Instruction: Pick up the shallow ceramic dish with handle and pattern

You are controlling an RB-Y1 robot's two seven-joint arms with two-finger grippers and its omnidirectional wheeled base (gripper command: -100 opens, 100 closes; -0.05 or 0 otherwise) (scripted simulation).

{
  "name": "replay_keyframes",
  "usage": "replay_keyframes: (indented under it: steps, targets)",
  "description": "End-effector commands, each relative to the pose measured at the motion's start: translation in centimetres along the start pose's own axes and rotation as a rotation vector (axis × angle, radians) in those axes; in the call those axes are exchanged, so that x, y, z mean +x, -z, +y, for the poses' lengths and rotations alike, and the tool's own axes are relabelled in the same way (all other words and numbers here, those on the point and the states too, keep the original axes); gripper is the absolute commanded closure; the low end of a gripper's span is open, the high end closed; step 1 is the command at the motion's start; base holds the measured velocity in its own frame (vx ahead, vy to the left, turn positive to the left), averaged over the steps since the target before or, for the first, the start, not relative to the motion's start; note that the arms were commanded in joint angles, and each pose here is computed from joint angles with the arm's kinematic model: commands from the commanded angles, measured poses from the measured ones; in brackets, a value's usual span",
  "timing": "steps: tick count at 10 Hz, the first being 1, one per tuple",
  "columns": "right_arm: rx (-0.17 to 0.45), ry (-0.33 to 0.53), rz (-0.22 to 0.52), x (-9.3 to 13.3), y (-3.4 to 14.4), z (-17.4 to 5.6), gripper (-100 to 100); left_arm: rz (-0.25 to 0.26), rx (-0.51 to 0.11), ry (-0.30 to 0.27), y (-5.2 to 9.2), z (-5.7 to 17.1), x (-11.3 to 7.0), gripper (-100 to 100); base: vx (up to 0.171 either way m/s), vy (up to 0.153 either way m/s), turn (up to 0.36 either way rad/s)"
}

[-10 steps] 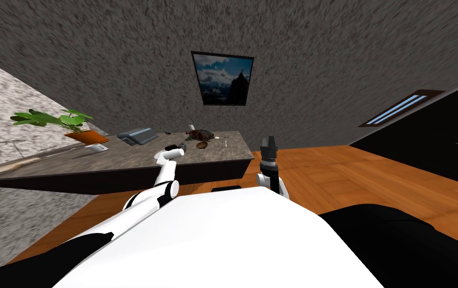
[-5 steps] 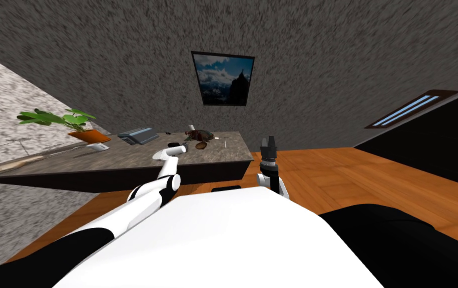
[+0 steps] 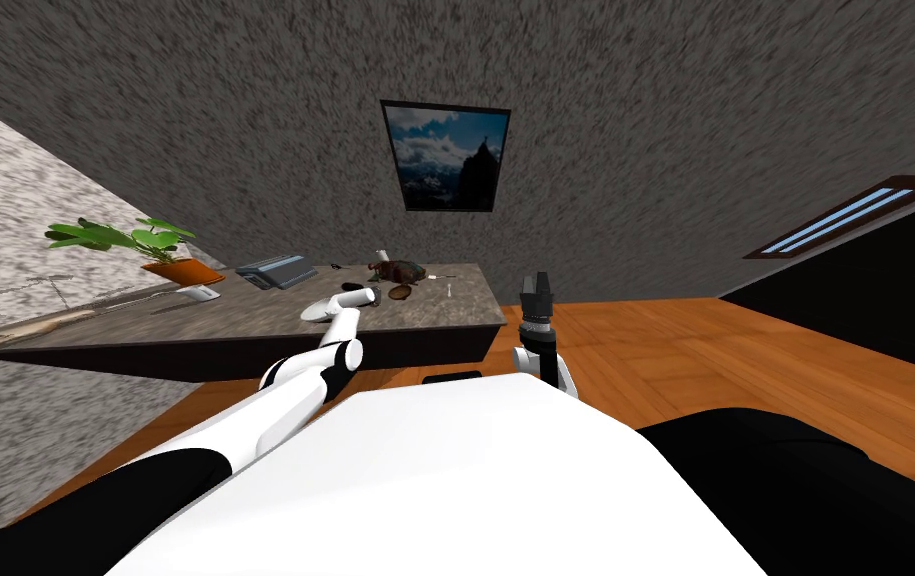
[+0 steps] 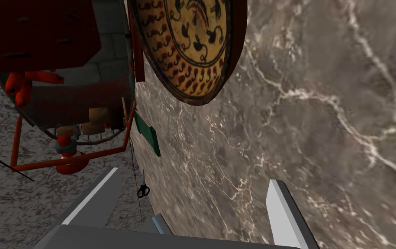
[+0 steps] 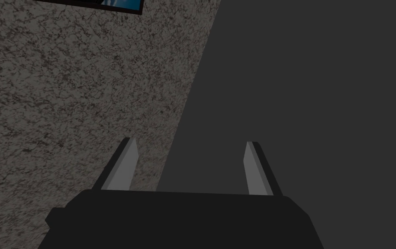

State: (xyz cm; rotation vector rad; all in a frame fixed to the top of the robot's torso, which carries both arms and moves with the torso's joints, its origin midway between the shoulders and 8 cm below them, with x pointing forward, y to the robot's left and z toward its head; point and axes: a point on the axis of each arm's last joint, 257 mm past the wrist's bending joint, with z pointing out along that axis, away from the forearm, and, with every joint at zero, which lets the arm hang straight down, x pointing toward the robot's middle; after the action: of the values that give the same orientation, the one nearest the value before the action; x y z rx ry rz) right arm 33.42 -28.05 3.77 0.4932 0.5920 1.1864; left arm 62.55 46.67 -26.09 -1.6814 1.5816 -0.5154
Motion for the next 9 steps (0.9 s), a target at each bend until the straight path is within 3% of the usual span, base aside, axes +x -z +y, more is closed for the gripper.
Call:
replay_keyframes:
  steps: [1, 4, 9]
  targets:
    - [0.000, 0.000, 0.000, 0.0, 0.0, 0.0, 0, 0.024, -0.041, 0.003, -0.3, 0.3, 1.2, -100, 0.046, -0.046, 0.040]
    - [0.000, 0.000, 0.000, 0.0, 0.0, 0.0, 0, 0.044, -0.078, 0.005, -0.5, 0.8, 2.1, -100, 0.045, -0.042, 0.033]
    - [0.000, 0.000, 0.000, 0.0, 0.0, 0.0, 0, 0.106, -0.190, 0.002, -0.7, 2.3, 5.4, -100, 0.053, -0.039, 0.040]
